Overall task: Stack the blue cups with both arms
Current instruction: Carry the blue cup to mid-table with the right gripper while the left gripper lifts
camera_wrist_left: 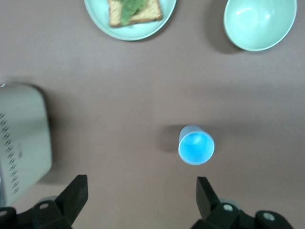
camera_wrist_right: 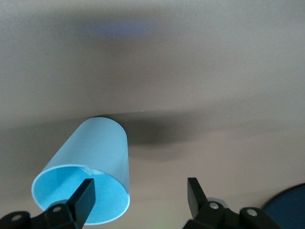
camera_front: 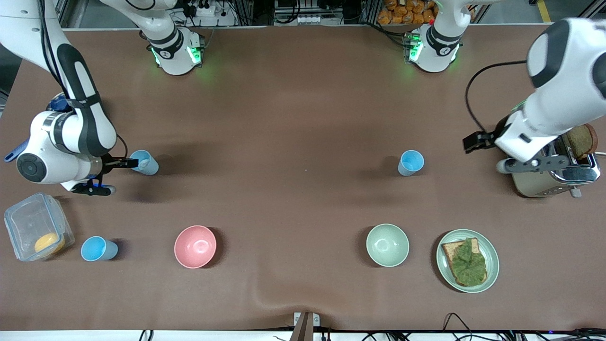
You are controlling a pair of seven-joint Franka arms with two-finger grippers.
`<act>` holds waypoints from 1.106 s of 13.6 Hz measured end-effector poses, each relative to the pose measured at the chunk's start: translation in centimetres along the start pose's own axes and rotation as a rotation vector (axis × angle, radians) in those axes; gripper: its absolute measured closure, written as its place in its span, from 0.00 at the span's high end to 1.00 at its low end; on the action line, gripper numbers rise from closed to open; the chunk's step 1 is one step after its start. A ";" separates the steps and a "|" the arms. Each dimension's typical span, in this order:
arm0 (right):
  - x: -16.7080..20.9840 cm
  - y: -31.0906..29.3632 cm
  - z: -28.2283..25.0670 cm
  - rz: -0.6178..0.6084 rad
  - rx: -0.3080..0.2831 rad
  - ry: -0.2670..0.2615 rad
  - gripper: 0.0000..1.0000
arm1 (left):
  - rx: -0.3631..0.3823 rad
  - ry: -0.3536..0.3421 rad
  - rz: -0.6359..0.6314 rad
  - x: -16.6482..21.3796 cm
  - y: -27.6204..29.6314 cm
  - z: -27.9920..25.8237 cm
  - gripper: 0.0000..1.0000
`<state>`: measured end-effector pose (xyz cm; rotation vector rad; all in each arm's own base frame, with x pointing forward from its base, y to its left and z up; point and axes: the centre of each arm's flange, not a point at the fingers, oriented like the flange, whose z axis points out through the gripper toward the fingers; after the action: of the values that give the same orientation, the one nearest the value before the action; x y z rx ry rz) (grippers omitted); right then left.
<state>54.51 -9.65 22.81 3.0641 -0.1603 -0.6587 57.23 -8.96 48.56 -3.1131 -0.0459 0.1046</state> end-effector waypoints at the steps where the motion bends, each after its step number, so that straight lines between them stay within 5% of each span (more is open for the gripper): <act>1: 0.0 0.0 0.2 0.001 0.003 -0.004 0.80 | -0.004 0.018 0.004 0.1 0.2 1.4 1.00; 7: -0.2 -0.4 0.9 0.006 0.025 -0.028 0.07 | -0.041 0.046 -0.005 -0.2 0.6 8.9 1.00; 12: -0.2 -3.9 0.5 0.004 0.113 -0.067 0.03 | -0.055 0.084 0.018 -1.4 1.9 15.7 1.00; 15: 0.1 -9.1 -4.3 -0.017 0.181 -0.100 0.03 | -0.058 0.082 0.035 -2.8 2.7 18.7 1.00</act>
<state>57.24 -0.68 26.51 3.2083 -0.2053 -0.8435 53.28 -11.24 30.07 -3.1733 0.0071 -0.0238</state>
